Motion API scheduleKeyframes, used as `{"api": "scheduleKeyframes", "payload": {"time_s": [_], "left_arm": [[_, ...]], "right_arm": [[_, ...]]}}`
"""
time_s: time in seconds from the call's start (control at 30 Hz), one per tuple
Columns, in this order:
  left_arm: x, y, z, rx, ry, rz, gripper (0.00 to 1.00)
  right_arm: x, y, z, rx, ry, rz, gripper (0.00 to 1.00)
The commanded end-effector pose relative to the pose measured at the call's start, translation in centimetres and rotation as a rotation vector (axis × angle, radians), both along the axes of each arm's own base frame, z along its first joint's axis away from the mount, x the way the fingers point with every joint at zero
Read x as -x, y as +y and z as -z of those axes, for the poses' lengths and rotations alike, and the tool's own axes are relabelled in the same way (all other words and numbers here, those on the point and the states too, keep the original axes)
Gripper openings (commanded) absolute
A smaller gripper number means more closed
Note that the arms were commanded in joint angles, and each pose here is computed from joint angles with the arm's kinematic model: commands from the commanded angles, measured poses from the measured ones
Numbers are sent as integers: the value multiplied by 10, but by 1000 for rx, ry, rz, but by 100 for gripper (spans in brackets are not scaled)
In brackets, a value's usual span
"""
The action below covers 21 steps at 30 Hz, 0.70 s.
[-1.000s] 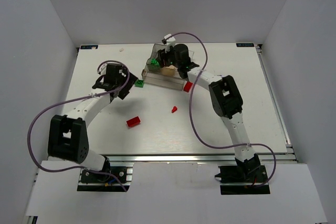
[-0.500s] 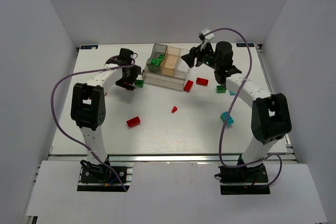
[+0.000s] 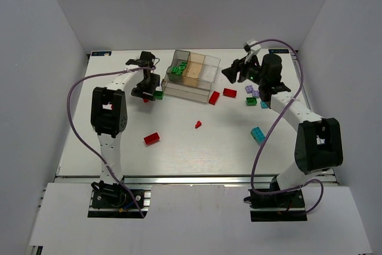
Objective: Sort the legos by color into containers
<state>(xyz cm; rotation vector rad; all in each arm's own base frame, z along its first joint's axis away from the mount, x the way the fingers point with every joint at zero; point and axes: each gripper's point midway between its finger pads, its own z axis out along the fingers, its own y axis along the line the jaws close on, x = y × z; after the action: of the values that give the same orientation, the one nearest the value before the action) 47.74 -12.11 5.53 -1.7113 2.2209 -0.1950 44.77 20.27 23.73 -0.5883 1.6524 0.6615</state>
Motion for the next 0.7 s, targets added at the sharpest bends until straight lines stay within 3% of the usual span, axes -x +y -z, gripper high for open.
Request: {"api": "scheduleKeyframes", "payload": {"time_s": [0.0, 0.33, 0.67], "left_arm": [[-1, 7, -4, -23, 31, -42, 82], [-7, 7, 11, -32, 58, -45, 76], [4, 8, 15, -32, 82, -42, 41]], "right_arm": [[5, -8, -24, -30, -54, -2, 64], [3, -32, -25, -54, -44, 48, 64], [3, -42, -24, -57, -39, 59, 63]]}}
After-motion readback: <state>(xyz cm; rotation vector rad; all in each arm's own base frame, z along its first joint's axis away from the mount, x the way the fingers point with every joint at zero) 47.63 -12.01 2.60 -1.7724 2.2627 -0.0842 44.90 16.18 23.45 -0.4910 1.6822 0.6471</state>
